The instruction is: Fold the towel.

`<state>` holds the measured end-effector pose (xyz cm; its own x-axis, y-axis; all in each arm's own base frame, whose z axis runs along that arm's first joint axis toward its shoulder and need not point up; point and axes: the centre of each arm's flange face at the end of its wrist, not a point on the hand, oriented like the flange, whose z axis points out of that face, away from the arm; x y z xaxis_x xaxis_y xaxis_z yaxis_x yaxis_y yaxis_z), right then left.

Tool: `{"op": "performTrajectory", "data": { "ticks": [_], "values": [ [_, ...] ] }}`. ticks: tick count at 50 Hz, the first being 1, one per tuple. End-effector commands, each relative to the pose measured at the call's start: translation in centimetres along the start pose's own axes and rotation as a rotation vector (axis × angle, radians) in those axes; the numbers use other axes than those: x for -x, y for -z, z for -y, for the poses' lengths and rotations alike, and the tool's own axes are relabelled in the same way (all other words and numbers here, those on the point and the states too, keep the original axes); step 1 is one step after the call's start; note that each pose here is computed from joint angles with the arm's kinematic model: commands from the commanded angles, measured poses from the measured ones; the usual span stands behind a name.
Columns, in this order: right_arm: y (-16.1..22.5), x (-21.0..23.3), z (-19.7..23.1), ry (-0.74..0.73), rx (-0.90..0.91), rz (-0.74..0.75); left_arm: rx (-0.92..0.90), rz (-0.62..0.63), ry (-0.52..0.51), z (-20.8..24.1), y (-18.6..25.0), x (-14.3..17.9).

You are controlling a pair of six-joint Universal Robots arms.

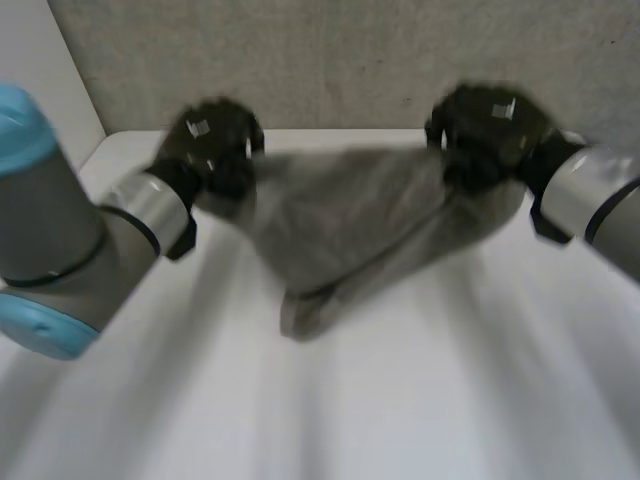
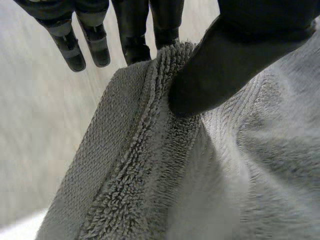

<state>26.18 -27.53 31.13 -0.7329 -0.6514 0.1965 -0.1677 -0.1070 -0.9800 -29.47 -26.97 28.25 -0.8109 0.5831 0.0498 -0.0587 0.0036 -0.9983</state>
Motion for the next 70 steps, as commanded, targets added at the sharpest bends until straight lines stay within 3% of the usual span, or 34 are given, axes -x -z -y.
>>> {"op": "performTrajectory", "data": {
  "ticks": [1, 7, 15, 19, 26, 40, 45, 47, 48, 50, 51, 56, 65, 68, 70],
  "values": [
    [-0.6, 0.7, 5.1, -0.010, -0.197, 0.062, -0.211, -0.006, 0.042, 7.2, 2.8, -0.5],
    [-2.9, 4.6, 1.6, -0.103, -0.126, 0.260, -0.129, 0.005, 0.065, 4.5, 4.2, -0.5],
    [-3.6, 5.9, -3.6, -0.154, 0.070, 0.300, 0.054, 0.036, 0.088, -1.6, 5.6, 0.2],
    [-2.9, 6.2, -4.8, -0.110, 0.158, 0.310, 0.117, 0.028, 0.098, -3.5, 6.5, -0.3],
    [-1.2, 5.4, -6.4, 0.091, 0.286, 0.225, 0.213, -0.003, 0.105, -6.5, 6.7, -1.4],
    [1.2, 1.4, -7.6, 0.102, 0.349, 0.056, 0.144, -0.057, -0.031, -5.1, 4.2, -2.4],
    [1.2, -1.4, -7.2, 0.103, 0.322, -0.037, 0.075, -0.151, -0.085, -3.9, 2.2, -5.7],
    [1.5, -3.1, -6.2, 0.109, 0.294, -0.094, 0.034, -0.252, -0.096, -3.6, 1.4, -9.7],
    [1.5, -3.1, -6.2, 0.109, 0.294, -0.095, 0.034, -0.253, -0.096, -3.6, 1.4, -9.7],
    [2.0, -4.7, -5.2, 0.101, 0.267, -0.151, -0.003, -0.338, -0.095, -3.5, 1.0, -13.4],
    [2.0, -4.7, -5.1, 0.101, 0.267, -0.152, -0.003, -0.338, -0.095, -3.5, 1.0, -13.4],
    [2.9, -6.5, -4.2, 0.103, 0.247, -0.214, 0.006, -0.513, -0.093, -6.5, 2.5, -20.3],
    [4.0, -7.2, -4.0, 0.111, 0.248, -0.248, 0.056, -0.543, -0.112, -9.5, 3.7, -21.3],
    [4.1, -7.1, -4.0, 0.113, 0.248, -0.246, 0.067, -0.529, -0.131, -9.7, 3.7, -20.6],
    [4.1, -7.1, -3.9, 0.114, 0.245, -0.246, 0.054, -0.468, -0.139, -8.6, 2.7, -18.3]
  ]
}}
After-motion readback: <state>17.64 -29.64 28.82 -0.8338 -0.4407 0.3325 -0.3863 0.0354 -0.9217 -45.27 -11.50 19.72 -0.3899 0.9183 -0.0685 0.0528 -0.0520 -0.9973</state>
